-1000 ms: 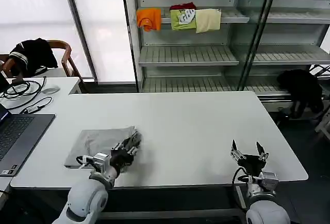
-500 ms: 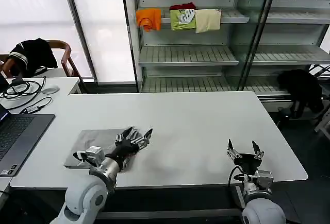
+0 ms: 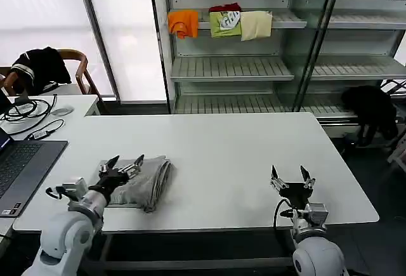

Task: Fold and organize the clothes.

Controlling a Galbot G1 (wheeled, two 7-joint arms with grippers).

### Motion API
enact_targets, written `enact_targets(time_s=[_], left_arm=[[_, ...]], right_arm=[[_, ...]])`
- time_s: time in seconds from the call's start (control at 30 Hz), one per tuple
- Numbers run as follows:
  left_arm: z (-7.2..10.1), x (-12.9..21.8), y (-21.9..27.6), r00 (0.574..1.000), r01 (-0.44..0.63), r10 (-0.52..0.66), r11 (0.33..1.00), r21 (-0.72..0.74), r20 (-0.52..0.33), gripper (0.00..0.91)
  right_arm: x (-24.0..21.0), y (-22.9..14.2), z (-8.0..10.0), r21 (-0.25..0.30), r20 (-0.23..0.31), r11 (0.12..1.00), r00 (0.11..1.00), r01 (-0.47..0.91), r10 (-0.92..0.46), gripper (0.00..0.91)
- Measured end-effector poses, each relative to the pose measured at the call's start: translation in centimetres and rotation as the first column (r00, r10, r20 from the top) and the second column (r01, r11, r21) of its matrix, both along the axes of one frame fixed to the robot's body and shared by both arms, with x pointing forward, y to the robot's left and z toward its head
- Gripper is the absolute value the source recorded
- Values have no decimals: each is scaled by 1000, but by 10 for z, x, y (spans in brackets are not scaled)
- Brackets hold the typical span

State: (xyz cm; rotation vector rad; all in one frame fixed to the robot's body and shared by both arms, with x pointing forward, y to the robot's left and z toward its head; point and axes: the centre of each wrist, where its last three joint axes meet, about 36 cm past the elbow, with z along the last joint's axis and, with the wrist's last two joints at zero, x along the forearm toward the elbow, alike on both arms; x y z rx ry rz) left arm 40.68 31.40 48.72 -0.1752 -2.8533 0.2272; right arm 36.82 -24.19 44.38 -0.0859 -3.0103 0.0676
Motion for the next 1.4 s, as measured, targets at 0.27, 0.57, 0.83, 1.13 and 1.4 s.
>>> enact_targets(time_s=[0.27,0.57,0.83,1.13,1.4], left_arm=[[-17,7,39,997,-72,73,997,27,-33,907],[-41,11,70,989,-121,125,991,56,-75,907],[-59,11,80,984,-135,141,989,63,-110,907],[-68,9,83,982,-124,131,991,59,-139,907],[-73,9,83,981,-114,119,993,43,-154,10]], right_arm=[[-2,2,1,2,-1,1000,1000,-8,8,907],[-4,4,0,5,-6,1000,1000,-11,11,907],[-4,4,0,4,-6,1000,1000,-11,11,907],[-4,6,-1,7,-8,1000,1000,-13,14,907],[-4,6,-1,9,-7,1000,1000,-13,13,907]])
